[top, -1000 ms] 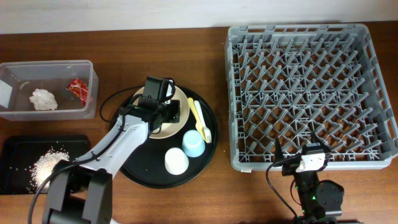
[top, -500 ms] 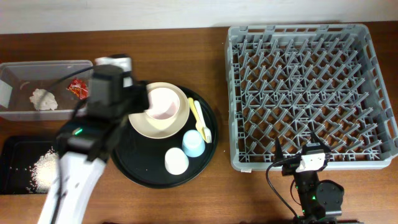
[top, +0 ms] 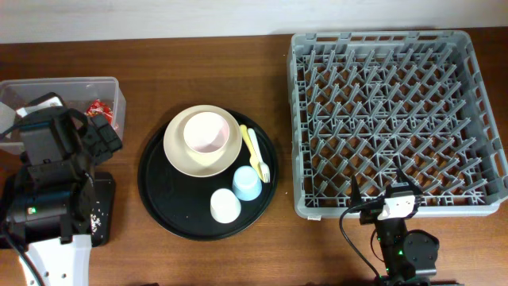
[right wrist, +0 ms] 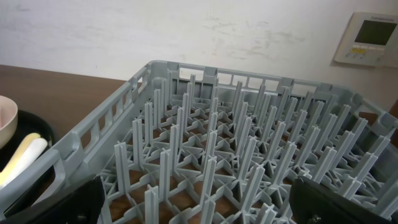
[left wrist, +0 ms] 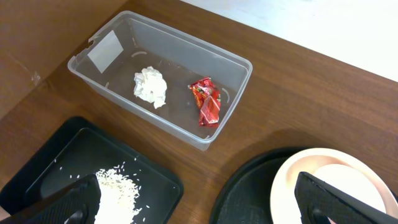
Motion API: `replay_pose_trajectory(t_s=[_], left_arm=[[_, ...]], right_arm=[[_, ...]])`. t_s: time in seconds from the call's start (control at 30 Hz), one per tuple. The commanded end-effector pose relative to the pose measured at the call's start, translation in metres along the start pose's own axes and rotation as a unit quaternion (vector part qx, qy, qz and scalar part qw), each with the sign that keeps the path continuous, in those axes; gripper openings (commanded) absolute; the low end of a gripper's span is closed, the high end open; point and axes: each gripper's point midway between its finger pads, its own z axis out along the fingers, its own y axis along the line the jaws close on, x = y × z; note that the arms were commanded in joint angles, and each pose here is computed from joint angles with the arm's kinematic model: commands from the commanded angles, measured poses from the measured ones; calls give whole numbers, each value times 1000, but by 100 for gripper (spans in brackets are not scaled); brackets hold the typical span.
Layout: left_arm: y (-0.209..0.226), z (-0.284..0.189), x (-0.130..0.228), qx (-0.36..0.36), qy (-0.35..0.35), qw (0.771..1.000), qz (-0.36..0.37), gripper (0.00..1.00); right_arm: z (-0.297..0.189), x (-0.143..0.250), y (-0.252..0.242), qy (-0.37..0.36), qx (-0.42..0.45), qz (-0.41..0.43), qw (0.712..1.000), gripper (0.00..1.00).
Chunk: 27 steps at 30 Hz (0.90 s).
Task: Sort waste into correct bins and load items into the dishwasher rack
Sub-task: 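Place the empty pink bowl onto the beige plate with left gripper, then reach right gripper to the plate and grasp the pink bowl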
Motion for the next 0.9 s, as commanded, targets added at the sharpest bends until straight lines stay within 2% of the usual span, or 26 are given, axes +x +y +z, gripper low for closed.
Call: replay_pose_trajectory(t_s=[0.0, 0.17, 0.23, 0.33, 0.43, 0.6, 0.73, 0.87], left_arm=[[4, -2, -2, -7, -5, 1000, -4, 99], [4, -2, -2, -7, -5, 1000, -4, 99], [4, -2, -2, -7, -5, 1000, -4, 99], [4, -2, -2, -7, -5, 1000, -4, 99], [4, -2, -2, -7, -5, 1000, -4, 99], [4, -2, -2, -7, -5, 1000, -4, 99], [4, -2, -2, -7, -5, 1000, -4, 99], [4, -2, -2, -7, -5, 1000, -4, 99]], right_arm=[[0, 2, 0, 2, -2, 1, 1000, 98], [0, 1, 8, 0, -25, 36, 999, 98], [0, -1, 10, -3, -29, 84, 996, 98], [-5, -10, 37, -13, -113, 97, 989, 98], [-13, -18, 37, 15, -113, 102, 988, 98], [-42, -117, 28, -41, -111, 87, 989, 98], [-37, -186, 24, 23, -125, 99, 987, 98], [-7, -224, 41, 116, -193, 124, 966, 98]])
